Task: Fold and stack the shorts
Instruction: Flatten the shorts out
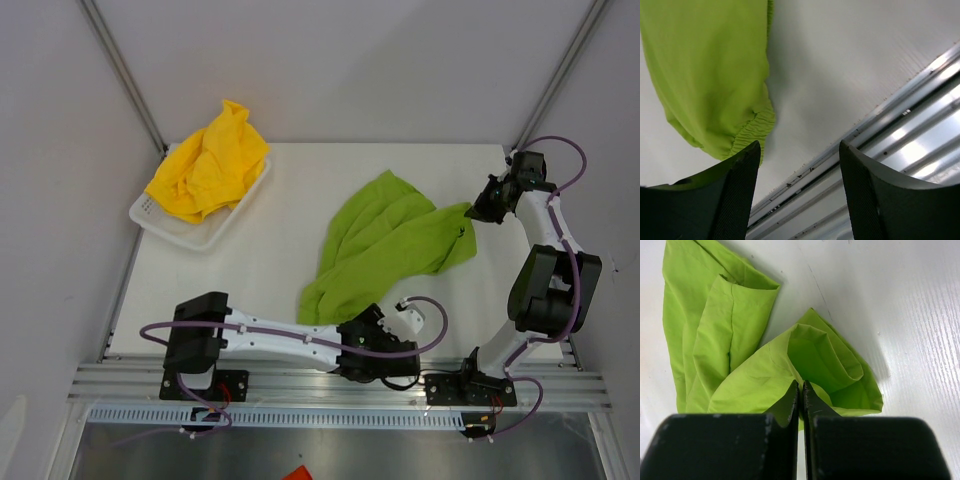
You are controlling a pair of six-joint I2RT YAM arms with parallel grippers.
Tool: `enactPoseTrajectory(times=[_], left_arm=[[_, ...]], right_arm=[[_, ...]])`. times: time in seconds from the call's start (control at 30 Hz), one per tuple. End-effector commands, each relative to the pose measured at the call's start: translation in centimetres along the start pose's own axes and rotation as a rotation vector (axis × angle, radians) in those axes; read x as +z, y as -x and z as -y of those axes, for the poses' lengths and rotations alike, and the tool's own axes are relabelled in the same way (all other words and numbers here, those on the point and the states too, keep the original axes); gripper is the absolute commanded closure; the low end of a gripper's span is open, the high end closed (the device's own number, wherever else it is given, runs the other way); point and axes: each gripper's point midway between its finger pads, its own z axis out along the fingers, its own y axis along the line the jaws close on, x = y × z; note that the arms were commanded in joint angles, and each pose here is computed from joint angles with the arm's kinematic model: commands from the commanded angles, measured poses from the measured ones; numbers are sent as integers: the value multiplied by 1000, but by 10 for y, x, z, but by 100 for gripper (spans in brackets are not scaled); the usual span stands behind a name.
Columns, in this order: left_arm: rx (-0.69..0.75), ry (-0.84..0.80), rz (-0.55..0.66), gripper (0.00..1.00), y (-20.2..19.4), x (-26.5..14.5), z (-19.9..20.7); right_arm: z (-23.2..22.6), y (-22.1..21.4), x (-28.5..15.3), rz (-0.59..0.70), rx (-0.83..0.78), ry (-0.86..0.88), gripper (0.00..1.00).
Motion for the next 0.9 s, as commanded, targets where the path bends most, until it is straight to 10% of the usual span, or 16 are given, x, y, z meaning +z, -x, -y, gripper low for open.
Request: enactPoseTrajectory(times=[0.0,0.53,0.63,0.8,0.87], left_arm=[[-27,108,2,33,10,4,-14],[2,384,-21,33,-3,62,-62],[2,403,-37,43,-5,70,-69],[-24,396,-31,95,-4,66,-78],[-34,380,-21,100,0,61,-81]], right_arm=[[-7,10,-2,28,-5,18,100],[-7,12,-4,31,-6,33,100],[-9,12,-5,31,-6,41,100],[-8,13,-5,34,-9,41,100],[-8,13,-5,35,-8,42,100]])
